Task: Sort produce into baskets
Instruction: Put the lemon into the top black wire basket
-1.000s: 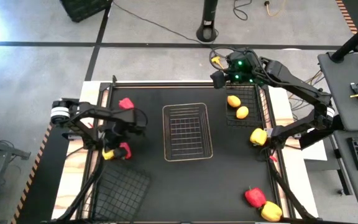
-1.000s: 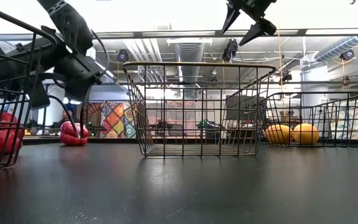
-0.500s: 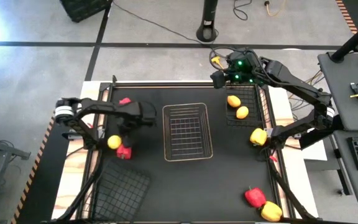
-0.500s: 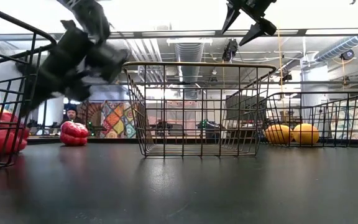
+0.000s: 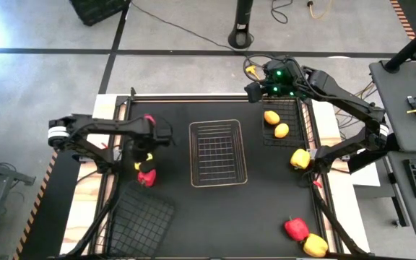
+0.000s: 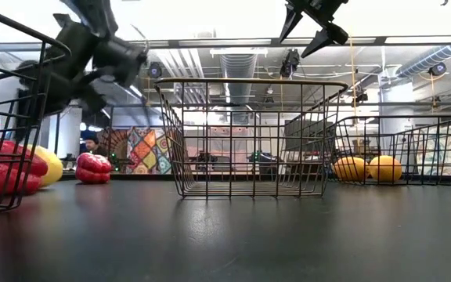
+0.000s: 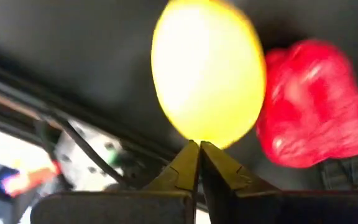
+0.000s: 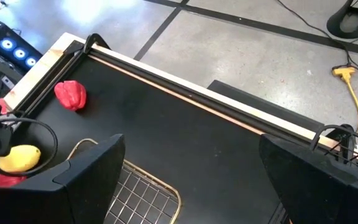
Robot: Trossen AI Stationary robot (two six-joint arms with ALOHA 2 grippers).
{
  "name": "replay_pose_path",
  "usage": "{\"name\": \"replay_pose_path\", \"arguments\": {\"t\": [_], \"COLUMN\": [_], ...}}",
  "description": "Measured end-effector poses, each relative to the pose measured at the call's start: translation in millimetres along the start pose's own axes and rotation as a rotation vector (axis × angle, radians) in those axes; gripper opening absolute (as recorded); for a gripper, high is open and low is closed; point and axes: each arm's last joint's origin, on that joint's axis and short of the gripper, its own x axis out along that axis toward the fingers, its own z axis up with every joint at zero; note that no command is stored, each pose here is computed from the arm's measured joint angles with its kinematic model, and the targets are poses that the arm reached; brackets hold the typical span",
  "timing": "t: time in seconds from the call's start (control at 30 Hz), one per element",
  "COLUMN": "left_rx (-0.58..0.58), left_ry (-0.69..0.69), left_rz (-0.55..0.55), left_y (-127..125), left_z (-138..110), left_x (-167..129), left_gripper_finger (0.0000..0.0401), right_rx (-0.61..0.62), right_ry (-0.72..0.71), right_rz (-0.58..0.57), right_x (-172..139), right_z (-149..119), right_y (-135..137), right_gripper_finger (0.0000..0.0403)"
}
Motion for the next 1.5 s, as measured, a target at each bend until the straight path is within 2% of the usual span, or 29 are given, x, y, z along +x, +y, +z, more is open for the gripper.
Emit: {"name": "replay_pose_path", "arguments": {"t": [0.13, 0.33, 0.6, 0.73, 0.87, 1.03, 1.13, 1.3, 1.5], "left_rx": [-0.007, 0.025, -0.053, -0.091, -0.072, -0.065, -0.070, -0.092, -0.142], "left_ry": [0.043, -0.016, -0.310, -0.451, -0.553, -0.579, -0.609, -0.645, -0.438], "left_rz": [-0.051, -0.095, -0.154, -0.052, -0.045, -0.039, -0.079, -0.095, -0.083], "left_y": [-2, -8, 4, 22, 38, 58, 62, 69, 85], "left_z": [-1, 10, 56, 79, 98, 108, 110, 114, 115], "left_x": [9, 11, 6, -12, -33, -53, -65, -80, -68], "left_gripper_finger": [0.0000, 0.0000, 0.0000, 0.0000, 0.0000, 0.0000, 0.0000, 0.0000, 0.0000], "right_rx": [0.007, 0.024, 0.052, 0.056, 0.078, 0.072, 0.047, -0.038, -0.060], "right_ry": [-0.001, -0.001, 0.003, 0.011, 0.027, 0.056, 0.074, 0.147, 0.232], "right_rz": [0.000, 0.000, 0.006, 0.019, 0.046, 0.090, 0.112, 0.099, 0.055], "right_x": [0, 0, 0, 0, 0, -1, 0, 22, 56], "right_z": [0, 0, 0, 0, -1, -3, -7, -21, -32], "right_y": [0, 0, 0, 1, 1, 5, 12, 20, 25], "right_gripper_finger": [0.0363, 0.0363, 0.0363, 0.0363, 0.0363, 0.0363, 0.0363, 0.0363, 0.0363]}}
